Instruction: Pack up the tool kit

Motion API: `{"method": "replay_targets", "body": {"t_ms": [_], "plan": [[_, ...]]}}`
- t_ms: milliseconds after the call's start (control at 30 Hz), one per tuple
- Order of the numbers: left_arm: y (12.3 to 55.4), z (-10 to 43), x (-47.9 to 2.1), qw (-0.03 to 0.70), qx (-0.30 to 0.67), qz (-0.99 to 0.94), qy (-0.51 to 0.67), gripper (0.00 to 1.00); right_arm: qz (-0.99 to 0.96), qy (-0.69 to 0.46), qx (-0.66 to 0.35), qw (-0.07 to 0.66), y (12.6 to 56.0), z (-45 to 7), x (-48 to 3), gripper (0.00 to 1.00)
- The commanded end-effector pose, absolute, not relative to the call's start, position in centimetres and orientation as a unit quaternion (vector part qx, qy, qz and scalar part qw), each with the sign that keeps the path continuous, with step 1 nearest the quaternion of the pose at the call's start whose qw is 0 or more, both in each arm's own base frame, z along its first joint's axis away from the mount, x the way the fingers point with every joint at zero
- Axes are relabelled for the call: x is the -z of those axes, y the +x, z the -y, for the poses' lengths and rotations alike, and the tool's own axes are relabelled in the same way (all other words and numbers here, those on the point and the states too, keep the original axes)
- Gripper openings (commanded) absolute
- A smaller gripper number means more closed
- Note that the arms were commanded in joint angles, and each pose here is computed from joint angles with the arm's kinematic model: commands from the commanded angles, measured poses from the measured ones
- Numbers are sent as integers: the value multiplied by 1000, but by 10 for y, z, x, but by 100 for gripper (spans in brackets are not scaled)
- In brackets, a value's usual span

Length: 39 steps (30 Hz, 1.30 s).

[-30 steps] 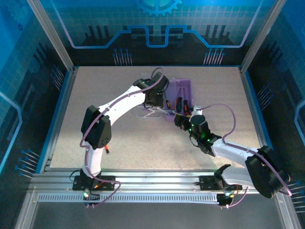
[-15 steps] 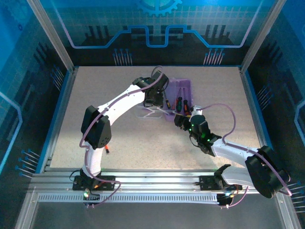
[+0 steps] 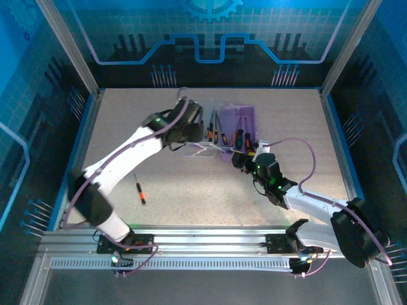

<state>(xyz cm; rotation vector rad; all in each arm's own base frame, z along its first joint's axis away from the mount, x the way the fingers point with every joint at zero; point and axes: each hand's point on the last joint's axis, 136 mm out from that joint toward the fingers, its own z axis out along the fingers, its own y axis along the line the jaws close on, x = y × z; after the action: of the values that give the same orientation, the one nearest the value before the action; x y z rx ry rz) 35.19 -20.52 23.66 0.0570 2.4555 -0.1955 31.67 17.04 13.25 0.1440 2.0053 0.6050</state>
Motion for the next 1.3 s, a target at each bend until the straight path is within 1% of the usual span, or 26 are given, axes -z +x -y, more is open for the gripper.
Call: {"method": "replay_targets", "body": {"t_ms": [0, 33, 133, 233, 400, 600, 700, 867, 967, 1100, 1267], "plan": [[335, 167, -226, 357, 61, -931, -46, 62, -816, 26, -293, 498, 315, -188, -145, 69], [325, 153, -218, 357, 58, -930, -67, 67, -816, 12, -304, 492, 314, -196, -146, 68], [295, 118, -197, 357, 62, -922, -134, 86, -813, -28, -317, 487, 308, -218, -148, 67], [266, 87, -181, 364, 66, -910, -188, 99, -815, -65, -315, 482, 302, -237, -148, 68], [227, 49, -147, 350, 59, -900, -251, 99, -819, -84, -307, 477, 299, -250, -145, 68], [194, 22, -109, 310, 27, -900, -305, 91, -826, -79, -296, 474, 301, -248, -139, 68], [188, 15, -99, 297, 7, -902, -314, 83, -826, -75, -296, 473, 301, -247, -138, 67], [186, 4, -82, 286, -21, -895, -342, 65, -828, -72, -294, 472, 302, -247, -137, 67], [190, 7, -69, 267, -20, -897, -352, 51, -828, -70, -294, 473, 302, -246, -138, 67], [194, 15, -52, 242, -19, -904, -351, 43, -829, -66, -290, 474, 302, -244, -137, 67], [192, 12, -39, 218, -41, -905, -363, 40, -830, -66, -288, 472, 303, -244, -136, 67]]}}
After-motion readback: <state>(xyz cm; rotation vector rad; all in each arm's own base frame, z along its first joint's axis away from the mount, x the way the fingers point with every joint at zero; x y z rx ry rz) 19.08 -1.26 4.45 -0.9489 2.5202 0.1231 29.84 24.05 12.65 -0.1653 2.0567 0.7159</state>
